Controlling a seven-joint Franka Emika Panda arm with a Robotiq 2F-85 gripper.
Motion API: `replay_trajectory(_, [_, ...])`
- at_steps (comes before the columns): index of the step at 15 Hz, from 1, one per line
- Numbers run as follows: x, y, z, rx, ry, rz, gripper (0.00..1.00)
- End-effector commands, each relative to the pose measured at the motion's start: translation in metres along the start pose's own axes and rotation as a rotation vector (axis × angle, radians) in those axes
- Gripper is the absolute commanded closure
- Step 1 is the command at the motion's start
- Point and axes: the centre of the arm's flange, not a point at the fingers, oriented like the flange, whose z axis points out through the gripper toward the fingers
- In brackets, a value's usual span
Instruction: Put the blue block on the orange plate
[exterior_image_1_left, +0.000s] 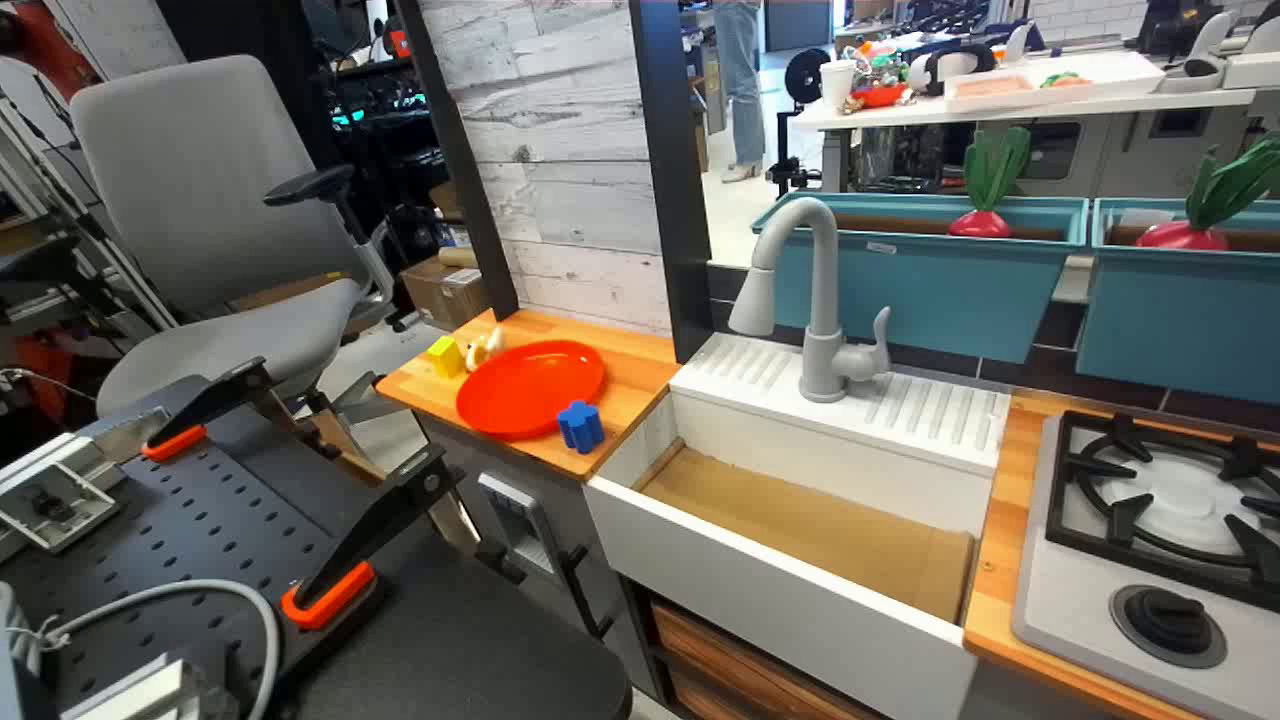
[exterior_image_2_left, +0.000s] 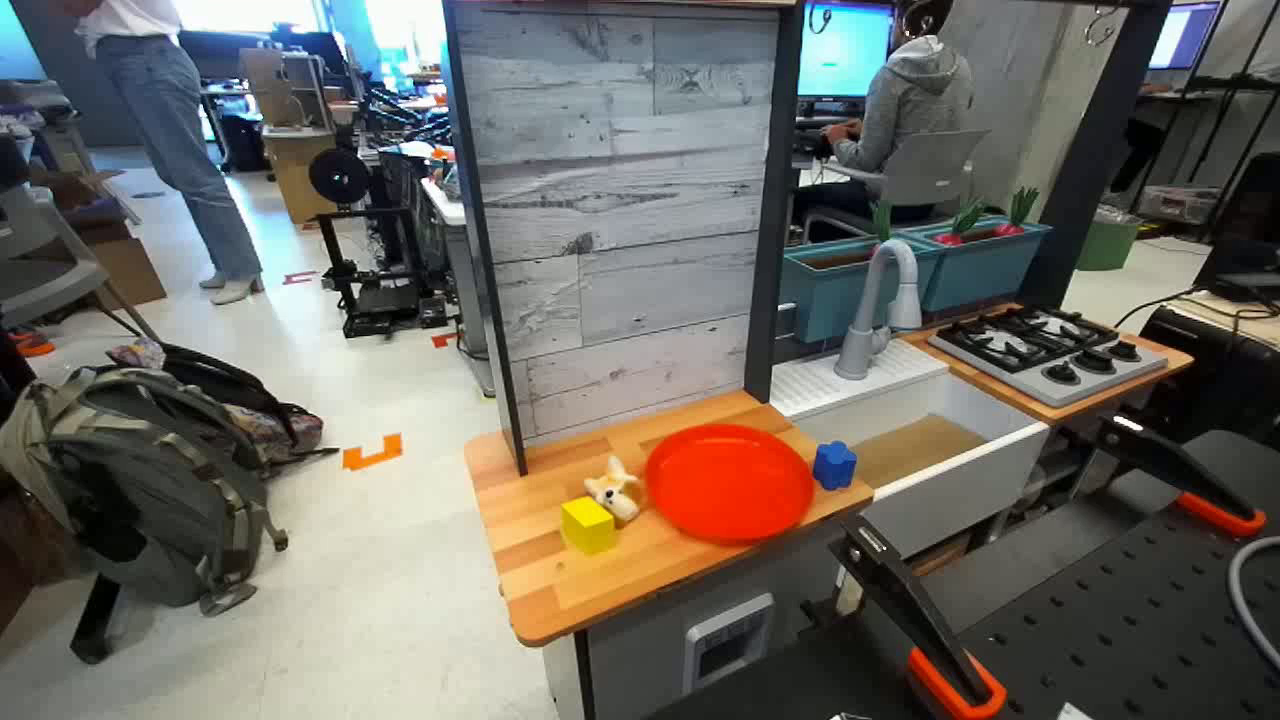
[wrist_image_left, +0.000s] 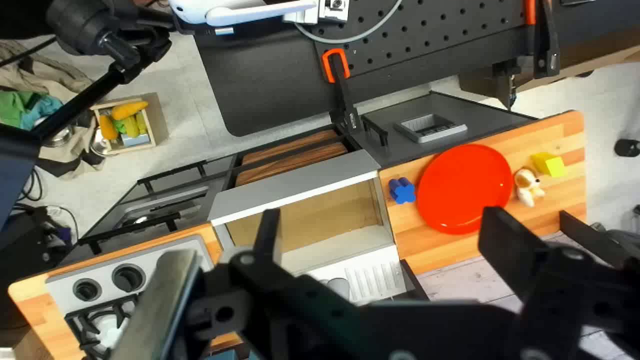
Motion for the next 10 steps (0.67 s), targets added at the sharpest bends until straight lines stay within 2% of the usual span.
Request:
replay_trajectory(1, [0.000,0.000,0.000,0.000,0.000,0.000,0.00])
replay_trajectory(5, [0.006,-0.002,0.007,0.001,0.018,0.016,0.00])
replay_trajectory(10, [0.041,-0.024,0.064,-0.023,0.082,0.032,0.00])
